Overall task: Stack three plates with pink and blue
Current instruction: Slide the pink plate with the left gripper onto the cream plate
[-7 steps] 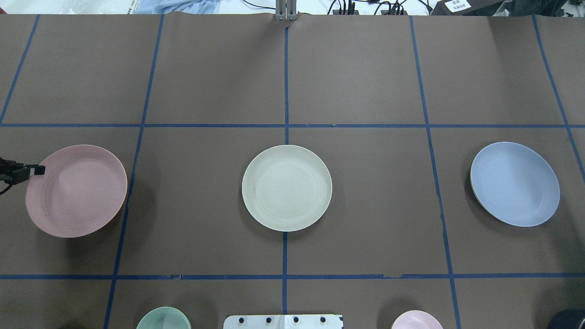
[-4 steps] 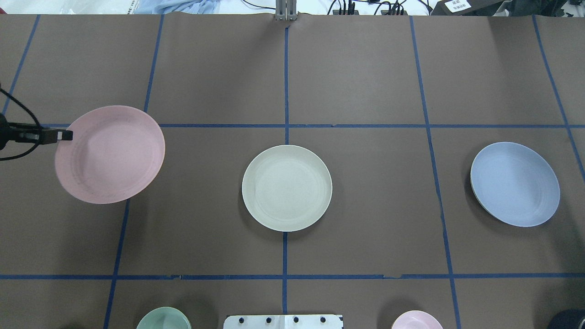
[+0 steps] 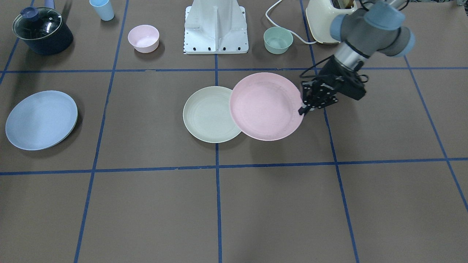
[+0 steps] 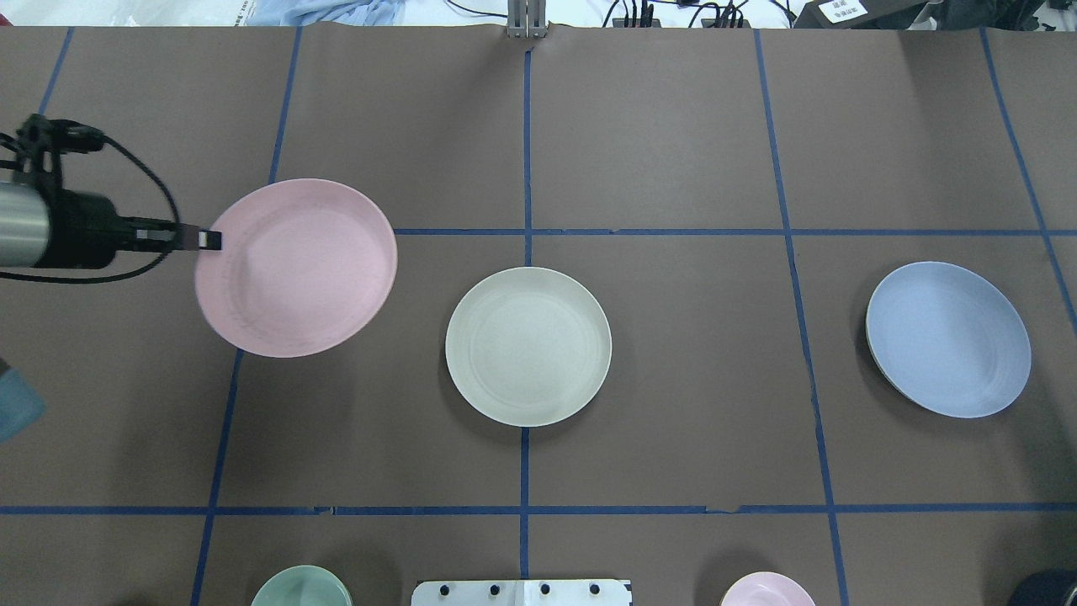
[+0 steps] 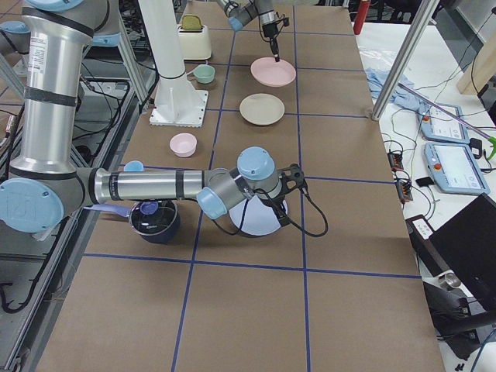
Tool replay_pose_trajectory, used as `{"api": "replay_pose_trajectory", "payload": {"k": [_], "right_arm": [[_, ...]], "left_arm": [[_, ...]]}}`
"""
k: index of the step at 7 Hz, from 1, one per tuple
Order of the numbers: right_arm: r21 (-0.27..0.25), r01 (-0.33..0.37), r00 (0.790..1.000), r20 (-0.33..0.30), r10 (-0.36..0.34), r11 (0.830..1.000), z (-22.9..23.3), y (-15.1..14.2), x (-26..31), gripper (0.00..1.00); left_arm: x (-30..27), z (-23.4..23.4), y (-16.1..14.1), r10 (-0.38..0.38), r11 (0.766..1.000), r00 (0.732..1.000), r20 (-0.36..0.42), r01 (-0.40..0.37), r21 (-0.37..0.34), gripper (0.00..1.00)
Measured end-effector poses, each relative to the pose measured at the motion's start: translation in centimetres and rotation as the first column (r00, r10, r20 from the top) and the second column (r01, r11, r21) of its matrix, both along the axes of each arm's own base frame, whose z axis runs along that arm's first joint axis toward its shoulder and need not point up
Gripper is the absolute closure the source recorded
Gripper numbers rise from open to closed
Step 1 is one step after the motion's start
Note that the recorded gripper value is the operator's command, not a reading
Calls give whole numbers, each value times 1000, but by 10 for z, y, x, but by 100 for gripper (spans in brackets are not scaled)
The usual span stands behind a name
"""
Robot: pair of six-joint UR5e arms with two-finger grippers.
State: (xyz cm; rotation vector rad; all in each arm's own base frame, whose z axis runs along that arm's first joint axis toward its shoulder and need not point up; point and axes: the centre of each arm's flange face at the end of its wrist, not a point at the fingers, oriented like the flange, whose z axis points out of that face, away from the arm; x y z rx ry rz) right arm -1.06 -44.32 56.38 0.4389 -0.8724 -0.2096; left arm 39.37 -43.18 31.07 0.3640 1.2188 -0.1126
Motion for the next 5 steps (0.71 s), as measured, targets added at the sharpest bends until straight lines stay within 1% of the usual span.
{"api": "replay_pose_trajectory", "payload": {"k": [1, 2, 3, 4, 5], "right_arm": [[1, 0, 1000, 0, 0, 1000, 0, 0, 0, 0], [1, 0, 1000, 0, 0, 1000, 0, 0, 0, 0], [1, 0, 1000, 0, 0, 1000, 0, 0, 0, 0], [2, 0, 1000, 0, 0, 1000, -1, 0, 0, 0], [3, 0, 1000, 0, 0, 1000, -1, 0, 0, 0]], "left_arm": [[46, -27, 14, -7, 999, 1000, 15, 7, -43, 100], [80, -40, 29, -10, 997, 1000, 27, 12, -70, 100], [106, -44, 39, -9, 996, 999, 39, 13, -85, 83], [122, -42, 42, -9, 996, 999, 52, 14, -92, 1], [129, -39, 42, -8, 996, 998, 62, 14, -93, 0]]}}
